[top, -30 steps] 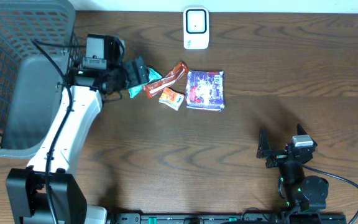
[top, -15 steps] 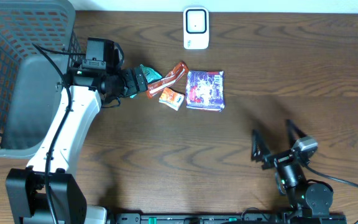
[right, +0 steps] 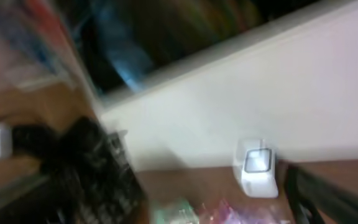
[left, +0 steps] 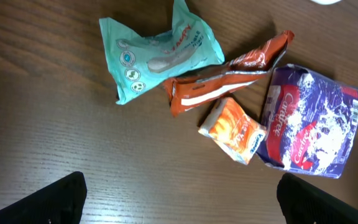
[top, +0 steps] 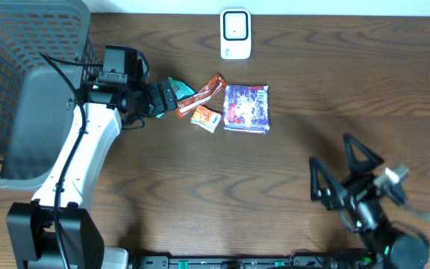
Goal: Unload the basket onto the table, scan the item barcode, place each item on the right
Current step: 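Reach the right gripper to the purple Carefree pack and grasp it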
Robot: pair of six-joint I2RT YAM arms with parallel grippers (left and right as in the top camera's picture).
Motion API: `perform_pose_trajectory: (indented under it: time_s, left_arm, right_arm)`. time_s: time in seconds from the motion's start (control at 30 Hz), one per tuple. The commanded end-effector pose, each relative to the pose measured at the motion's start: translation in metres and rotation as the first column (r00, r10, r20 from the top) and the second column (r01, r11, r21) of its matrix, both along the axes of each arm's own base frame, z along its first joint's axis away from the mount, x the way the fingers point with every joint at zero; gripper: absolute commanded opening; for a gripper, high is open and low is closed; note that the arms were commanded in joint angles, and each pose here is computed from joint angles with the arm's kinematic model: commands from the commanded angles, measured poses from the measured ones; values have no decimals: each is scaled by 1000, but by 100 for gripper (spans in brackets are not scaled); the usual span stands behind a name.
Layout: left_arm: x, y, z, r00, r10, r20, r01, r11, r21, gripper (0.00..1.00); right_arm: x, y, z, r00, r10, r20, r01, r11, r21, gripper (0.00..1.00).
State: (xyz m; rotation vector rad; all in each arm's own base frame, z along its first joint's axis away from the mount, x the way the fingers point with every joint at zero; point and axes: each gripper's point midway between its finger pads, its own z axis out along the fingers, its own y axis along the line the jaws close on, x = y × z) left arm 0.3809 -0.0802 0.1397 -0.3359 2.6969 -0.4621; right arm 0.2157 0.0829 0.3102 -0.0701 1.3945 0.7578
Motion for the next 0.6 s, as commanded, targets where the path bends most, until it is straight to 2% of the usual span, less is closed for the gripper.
perform_pose_trajectory:
  time_s: [0.0,0.13,0.2,0.27,0.33,0.47,0.57]
  left_arm:
    - [0,2,3,1000,4,9,-4,1000,6,98]
    - [0,2,3,1000,4,8,-4,1000,6,98]
    - [0,2,3,1000,4,9,-4,1000,6,98]
    - [0,2,3,1000,4,9,-4,1000,6,98]
    - [0,2,3,1000,4,9,-4,1000,6,98]
    - [0,2,3,1000,4,9,-4,1000,6,98]
    - [0,2,3,1000,4,9,-4,1000,6,98]
  right_arm:
    - [28,-4,10,994,-73,-77,50,963,-263,99]
    - [72,1,-13,923,-61,-381,-96,920,-381,99]
    - [93,10,-20,847,-4,-532,-217,910,-352,99]
    - [109,27,-19,775,106,-623,-341,900,-271,99]
    - [122,44,-11,711,231,-664,-436,886,-159,99]
    - [141,74,8,553,490,-674,-544,825,153,99]
    - [157,88,7,512,584,-630,-596,769,229,99]
